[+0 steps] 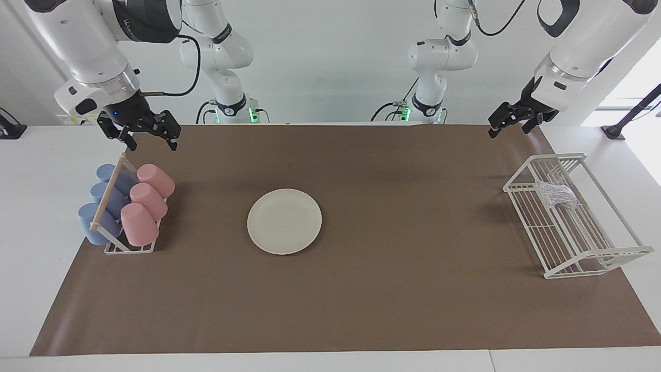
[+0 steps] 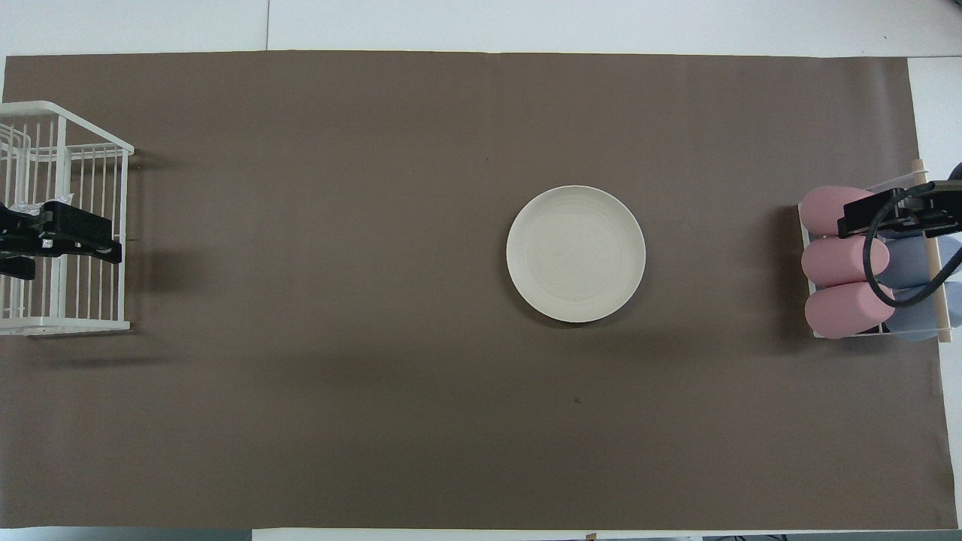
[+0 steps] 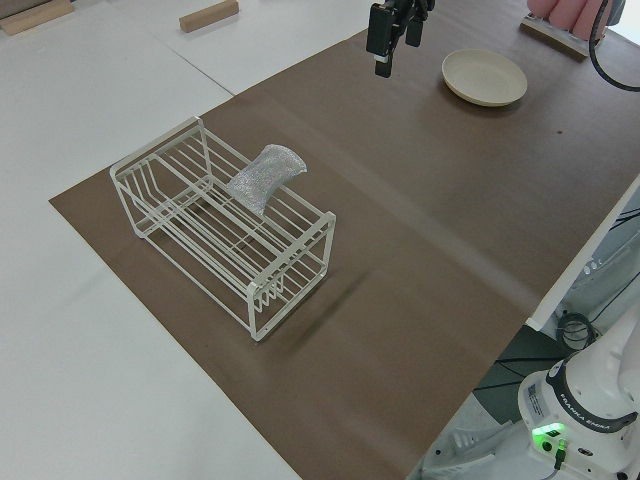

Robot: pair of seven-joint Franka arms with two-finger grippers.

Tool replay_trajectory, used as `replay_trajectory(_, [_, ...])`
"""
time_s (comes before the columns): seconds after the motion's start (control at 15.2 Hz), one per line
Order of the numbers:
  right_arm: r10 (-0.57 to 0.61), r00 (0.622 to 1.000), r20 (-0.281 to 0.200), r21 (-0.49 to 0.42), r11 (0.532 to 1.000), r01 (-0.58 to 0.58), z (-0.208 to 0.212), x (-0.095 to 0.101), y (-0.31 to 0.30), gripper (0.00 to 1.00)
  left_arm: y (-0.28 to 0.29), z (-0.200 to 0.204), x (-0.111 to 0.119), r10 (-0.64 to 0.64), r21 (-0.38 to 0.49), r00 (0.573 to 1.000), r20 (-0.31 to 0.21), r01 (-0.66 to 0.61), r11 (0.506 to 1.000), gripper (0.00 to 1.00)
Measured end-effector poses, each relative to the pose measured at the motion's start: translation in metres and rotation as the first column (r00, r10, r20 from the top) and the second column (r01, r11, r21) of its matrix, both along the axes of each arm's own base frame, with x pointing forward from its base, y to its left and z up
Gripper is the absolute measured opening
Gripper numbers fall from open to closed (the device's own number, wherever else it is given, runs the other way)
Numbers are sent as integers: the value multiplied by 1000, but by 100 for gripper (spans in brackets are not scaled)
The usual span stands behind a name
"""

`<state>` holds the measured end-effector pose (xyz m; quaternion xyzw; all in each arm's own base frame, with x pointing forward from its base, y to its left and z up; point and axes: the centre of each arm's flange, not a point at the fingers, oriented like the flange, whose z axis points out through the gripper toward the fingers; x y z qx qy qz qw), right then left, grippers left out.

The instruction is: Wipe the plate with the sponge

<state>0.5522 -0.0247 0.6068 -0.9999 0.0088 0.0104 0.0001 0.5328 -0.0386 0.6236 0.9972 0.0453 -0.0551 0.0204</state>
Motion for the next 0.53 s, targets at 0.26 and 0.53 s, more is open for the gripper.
replay_trajectory(0.26, [-1,1000,0,0,1000,1,0,0,0,100,0,0,0,0,0,1000,2,0,1000,100])
replay_trajectory(0.53, [-1,1000,0,0,1000,1,0,0,0,100,0,0,1,2,0,1000,6,-2,1000,100])
